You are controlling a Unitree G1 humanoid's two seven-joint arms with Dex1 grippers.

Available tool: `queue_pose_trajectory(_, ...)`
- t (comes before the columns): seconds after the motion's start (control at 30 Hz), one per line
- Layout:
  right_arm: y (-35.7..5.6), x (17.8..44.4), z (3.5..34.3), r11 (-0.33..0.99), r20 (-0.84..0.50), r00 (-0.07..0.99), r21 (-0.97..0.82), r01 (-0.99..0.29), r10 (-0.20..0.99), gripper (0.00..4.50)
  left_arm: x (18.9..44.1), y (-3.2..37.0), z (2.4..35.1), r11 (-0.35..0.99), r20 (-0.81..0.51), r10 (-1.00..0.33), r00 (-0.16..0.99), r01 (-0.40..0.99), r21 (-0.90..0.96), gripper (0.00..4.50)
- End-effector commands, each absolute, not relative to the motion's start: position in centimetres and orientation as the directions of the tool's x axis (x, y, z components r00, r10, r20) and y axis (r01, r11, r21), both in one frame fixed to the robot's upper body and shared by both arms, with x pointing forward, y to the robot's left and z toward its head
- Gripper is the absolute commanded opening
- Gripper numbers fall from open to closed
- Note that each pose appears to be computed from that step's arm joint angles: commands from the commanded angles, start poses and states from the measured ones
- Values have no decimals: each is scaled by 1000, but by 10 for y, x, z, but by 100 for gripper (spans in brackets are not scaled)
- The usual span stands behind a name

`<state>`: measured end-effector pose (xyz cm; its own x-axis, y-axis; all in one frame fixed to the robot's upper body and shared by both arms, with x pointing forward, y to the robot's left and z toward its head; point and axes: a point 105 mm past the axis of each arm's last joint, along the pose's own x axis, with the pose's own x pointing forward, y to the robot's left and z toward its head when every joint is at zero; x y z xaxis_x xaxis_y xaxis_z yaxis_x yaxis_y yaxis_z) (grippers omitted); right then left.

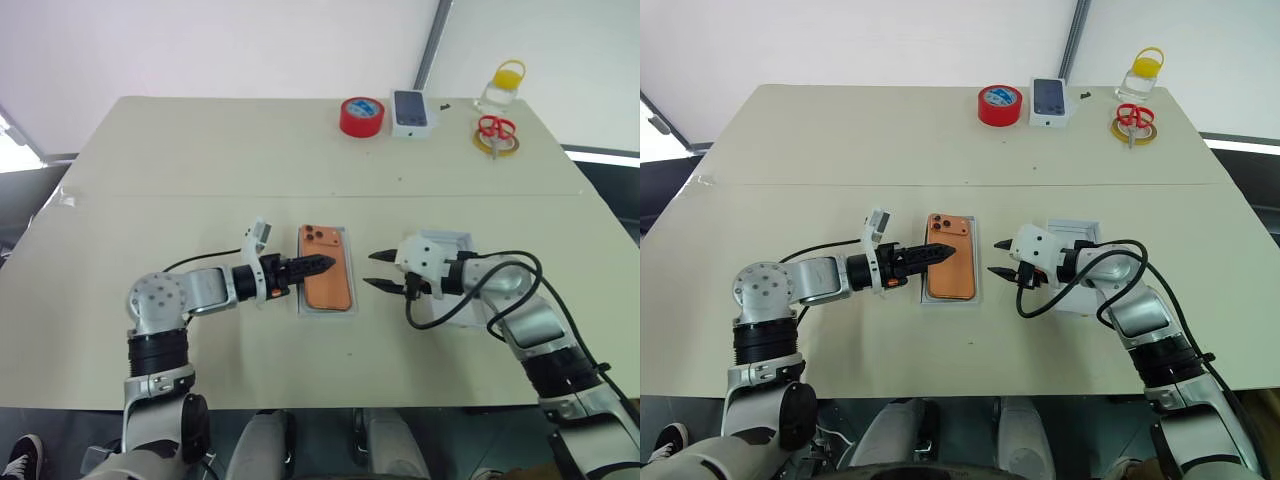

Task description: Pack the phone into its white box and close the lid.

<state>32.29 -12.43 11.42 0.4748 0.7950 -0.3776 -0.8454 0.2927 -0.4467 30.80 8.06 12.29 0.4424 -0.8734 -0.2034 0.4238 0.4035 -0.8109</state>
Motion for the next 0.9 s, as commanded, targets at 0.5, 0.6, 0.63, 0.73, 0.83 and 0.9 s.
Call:
queue_pose_trajectory(0.5,-125,337,122,325,-353,529,-496,-805,772,231,330,126,136,595,-228,-761,607,514,-617,370)
queue_pose_trajectory(0.6,-130,345,125,354,-339,569,-522,-776,749,175,331,135,130,672,-269,-725,633,568,-475,236)
queue_pose_trajectory(0.63,-130,345,124,351,-340,571,-528,-773,747,143,332,138,125,701,-296,-708,641,586,-406,185)
queue_pose_trajectory(0.73,-128,346,120,336,-351,574,-545,-768,740,1,339,144,117,736,-321,-676,663,625,-259,30)
queue_pose_trajectory(0.83,-124,345,109,305,-381,567,-561,-770,730,0,347,139,106,719,-372,-667,646,688,-96,2)
queue_pose_trajectory(0.9,-118,344,103,294,-390,556,-557,-777,734,0,348,124,94,662,-408,-692,595,749,-31,2)
